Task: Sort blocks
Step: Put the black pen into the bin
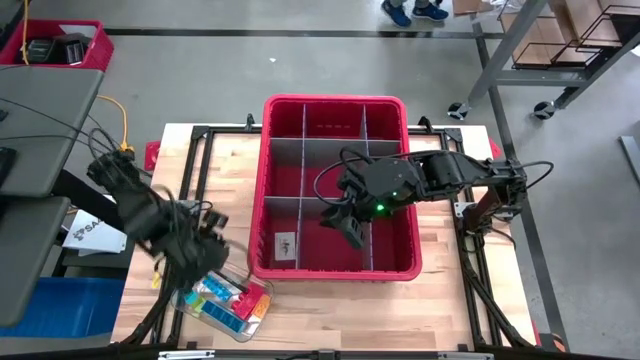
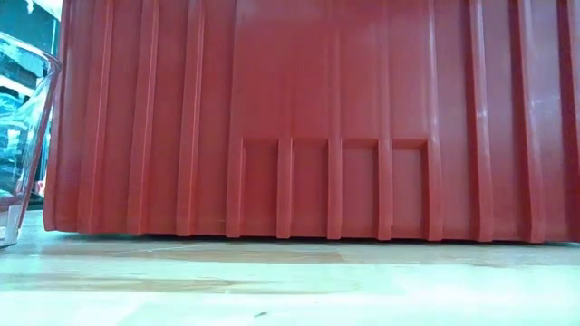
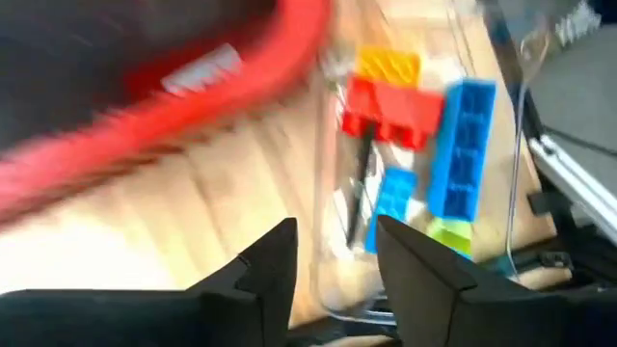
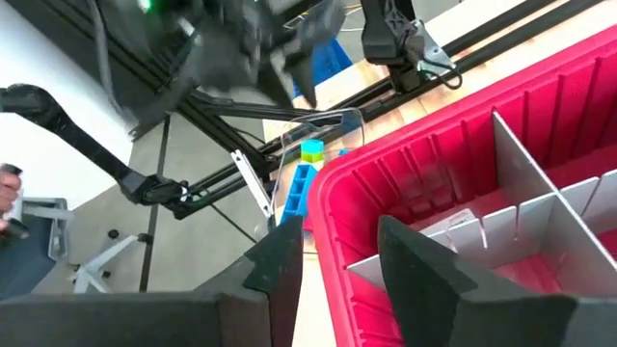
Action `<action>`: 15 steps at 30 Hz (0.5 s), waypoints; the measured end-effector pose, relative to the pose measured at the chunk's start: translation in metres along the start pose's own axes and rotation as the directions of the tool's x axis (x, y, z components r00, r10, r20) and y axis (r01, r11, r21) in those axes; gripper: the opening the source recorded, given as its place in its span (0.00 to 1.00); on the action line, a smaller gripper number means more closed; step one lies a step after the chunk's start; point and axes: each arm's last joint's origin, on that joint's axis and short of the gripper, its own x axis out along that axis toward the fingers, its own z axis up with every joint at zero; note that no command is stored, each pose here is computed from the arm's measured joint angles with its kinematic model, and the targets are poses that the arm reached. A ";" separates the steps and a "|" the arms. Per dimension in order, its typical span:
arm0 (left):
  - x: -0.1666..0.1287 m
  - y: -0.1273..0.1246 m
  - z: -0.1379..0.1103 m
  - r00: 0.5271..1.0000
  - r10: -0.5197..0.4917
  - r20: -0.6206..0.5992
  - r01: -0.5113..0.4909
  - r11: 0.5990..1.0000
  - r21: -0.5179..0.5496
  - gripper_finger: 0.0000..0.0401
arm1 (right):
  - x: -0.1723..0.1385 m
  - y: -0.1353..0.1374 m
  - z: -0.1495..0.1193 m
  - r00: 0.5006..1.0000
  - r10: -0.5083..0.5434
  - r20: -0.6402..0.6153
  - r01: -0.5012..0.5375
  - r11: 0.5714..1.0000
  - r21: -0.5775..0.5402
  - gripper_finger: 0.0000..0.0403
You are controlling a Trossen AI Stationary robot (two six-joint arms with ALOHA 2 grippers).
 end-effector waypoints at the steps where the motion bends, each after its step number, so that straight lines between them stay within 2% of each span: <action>1: 0.009 -0.008 -0.004 1.000 -0.003 -0.017 0.003 1.000 0.001 0.36 | 0.000 0.000 0.000 1.000 -0.001 0.000 0.001 1.000 0.000 0.32; 3: 0.030 -0.023 -0.014 0.999 -0.007 -0.043 0.007 1.000 0.003 0.40 | 0.000 -0.001 0.000 1.000 -0.004 -0.001 0.004 1.000 0.001 0.32; 7: 0.081 -0.047 -0.021 0.999 -0.046 -0.005 0.046 0.999 0.018 0.49 | 0.000 -0.003 0.001 1.000 -0.013 -0.004 0.013 1.000 0.006 0.32; 12: 0.129 -0.057 -0.034 0.996 -0.081 0.028 0.083 0.994 -0.077 0.56 | 0.000 -0.005 0.002 1.000 -0.018 -0.002 0.018 0.998 0.060 0.32; 15: 0.150 -0.057 -0.043 0.997 -0.066 0.038 0.069 0.994 -0.083 0.58 | 0.000 -0.005 0.002 1.000 -0.021 0.000 0.021 0.998 0.062 0.32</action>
